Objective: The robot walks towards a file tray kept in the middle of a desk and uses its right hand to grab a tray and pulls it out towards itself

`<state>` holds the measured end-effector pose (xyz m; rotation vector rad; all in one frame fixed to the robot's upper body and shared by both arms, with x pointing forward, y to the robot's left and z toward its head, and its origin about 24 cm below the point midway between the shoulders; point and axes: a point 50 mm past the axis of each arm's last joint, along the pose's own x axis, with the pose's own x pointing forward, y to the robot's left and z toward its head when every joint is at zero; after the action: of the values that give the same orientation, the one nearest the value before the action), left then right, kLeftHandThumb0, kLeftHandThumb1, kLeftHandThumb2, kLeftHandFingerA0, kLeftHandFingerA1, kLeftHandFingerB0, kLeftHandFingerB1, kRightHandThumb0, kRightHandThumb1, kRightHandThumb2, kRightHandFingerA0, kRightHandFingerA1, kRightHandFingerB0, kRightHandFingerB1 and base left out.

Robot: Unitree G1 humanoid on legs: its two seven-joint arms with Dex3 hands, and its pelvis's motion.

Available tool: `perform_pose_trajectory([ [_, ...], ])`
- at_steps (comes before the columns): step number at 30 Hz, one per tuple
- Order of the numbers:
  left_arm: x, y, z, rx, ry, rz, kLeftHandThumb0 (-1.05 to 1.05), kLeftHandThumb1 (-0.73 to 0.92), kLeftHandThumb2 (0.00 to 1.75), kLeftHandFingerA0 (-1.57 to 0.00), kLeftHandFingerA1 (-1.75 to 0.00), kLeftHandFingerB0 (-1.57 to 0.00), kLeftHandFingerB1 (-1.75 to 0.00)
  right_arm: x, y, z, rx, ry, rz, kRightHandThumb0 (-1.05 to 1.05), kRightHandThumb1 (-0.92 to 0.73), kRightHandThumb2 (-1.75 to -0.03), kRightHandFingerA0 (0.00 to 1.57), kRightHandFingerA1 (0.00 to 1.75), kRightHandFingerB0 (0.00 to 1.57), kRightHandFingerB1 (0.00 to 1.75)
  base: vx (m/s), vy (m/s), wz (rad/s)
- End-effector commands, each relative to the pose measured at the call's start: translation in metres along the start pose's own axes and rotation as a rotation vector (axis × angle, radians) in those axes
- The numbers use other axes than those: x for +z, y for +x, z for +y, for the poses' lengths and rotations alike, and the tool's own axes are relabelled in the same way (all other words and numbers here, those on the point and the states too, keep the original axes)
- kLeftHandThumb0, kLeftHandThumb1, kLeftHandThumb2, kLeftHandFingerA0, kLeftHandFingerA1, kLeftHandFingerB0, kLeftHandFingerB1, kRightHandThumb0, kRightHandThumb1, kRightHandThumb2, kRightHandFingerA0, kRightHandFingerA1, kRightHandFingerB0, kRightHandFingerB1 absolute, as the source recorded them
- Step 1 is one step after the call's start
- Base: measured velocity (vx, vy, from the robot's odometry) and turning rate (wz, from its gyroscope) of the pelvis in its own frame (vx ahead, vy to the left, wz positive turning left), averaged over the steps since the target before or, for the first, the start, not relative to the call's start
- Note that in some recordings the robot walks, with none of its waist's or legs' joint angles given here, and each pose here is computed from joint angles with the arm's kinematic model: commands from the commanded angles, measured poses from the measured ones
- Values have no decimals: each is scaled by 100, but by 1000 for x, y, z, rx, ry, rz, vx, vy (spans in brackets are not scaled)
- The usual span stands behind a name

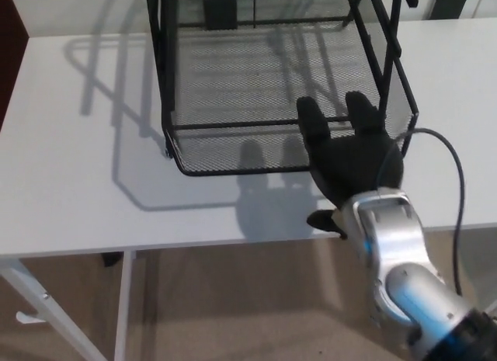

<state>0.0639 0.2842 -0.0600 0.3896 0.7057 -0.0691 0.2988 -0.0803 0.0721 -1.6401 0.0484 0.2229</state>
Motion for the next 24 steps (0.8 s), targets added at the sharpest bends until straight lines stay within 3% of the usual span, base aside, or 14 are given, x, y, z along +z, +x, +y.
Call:
perform_pose_trajectory([
  [1, 2, -2, 6, 7, 43, -3, -20, 62, 58, -60, -57, -39, -43, -6, -37, 34, 162, -21, -100, -80, -51, -81, 0, 2, 0, 0, 0, 0, 0],
  [15, 3, -1, 8, 8, 47, 0, -20, 62, 58, -62, -56, -39, -44, 8, -106, 4, 17, -23, -345, -77, -48, -78, 0, 0, 0, 0, 0, 0, 0],
  [24, 3, -1, 7, 0, 53, -5, -20, 62, 58, -63, -58, -39, -44, 10, -115, -9, -14, -17, -377, -76, -46, -78, 0, 1, 0, 0, 0, 0, 0],
])
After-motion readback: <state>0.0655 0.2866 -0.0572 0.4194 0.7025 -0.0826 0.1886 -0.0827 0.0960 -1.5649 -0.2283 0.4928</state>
